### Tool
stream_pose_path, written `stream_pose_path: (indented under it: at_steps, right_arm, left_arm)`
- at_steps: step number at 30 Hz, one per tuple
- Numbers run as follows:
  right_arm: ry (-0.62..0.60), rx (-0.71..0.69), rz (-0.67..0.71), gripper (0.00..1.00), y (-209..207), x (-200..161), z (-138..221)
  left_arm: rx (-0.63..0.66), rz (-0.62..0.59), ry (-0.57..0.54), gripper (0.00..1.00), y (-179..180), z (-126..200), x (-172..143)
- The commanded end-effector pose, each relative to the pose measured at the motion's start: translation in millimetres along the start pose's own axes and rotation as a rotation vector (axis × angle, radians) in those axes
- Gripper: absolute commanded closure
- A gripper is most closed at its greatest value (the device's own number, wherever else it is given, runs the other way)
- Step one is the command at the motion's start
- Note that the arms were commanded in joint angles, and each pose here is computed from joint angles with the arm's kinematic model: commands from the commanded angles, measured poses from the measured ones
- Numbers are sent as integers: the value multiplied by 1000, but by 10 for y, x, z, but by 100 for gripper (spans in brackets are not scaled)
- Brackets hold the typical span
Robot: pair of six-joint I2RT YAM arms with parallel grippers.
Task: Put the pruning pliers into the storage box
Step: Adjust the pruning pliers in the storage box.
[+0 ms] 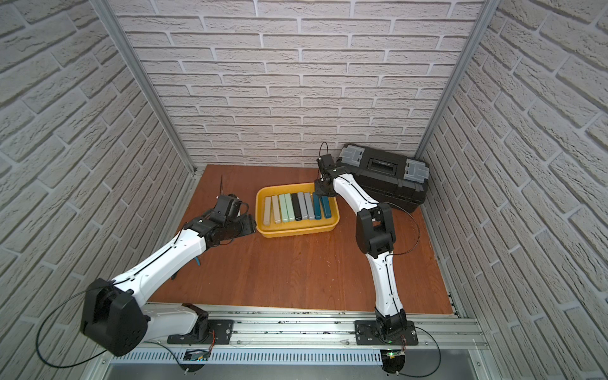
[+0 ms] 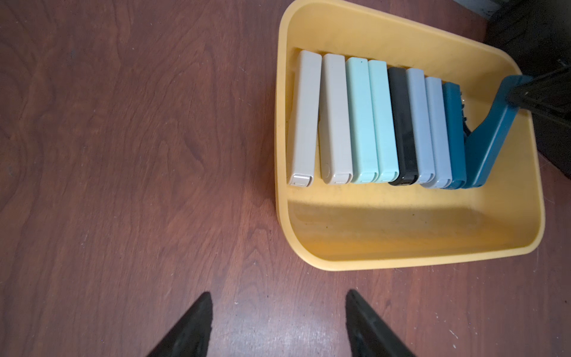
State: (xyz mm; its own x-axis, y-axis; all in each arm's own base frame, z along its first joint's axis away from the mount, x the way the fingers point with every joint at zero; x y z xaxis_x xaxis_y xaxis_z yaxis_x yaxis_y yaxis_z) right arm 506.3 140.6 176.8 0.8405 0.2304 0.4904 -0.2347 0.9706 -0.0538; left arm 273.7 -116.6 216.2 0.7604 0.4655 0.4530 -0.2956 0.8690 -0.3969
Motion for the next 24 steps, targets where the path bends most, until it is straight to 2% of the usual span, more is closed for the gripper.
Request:
stream_pose_path:
  at_steps: [1,11,24]
  right_arm:
    - [-96,1,-10,65,-39,165,248]
    - [-125,-31,-6,66,-78,231,288]
    - [-150,-63,17,62,-118,318,356]
  left_arm:
    - [-10,-2,-11,31,-47,10,72]
    - [-9,-2,-3,32,-51,-22,59]
    - [-6,-5,3,32,-65,-49,60]
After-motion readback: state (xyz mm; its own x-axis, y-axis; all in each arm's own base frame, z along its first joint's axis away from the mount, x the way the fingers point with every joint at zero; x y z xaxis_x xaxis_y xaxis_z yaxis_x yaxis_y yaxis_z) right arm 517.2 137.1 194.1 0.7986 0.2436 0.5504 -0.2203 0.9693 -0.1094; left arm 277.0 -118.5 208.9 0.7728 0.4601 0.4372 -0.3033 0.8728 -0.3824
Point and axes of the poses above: each gripper's point midway between its finger pads, its own z axis back along the fingers, its own y axis along the line the jaws close on, x = y × z, the point moved 8 cm from there along z, back along the fingers, and after that the axes turned 15 degrees about z, right-handed, at the moved point
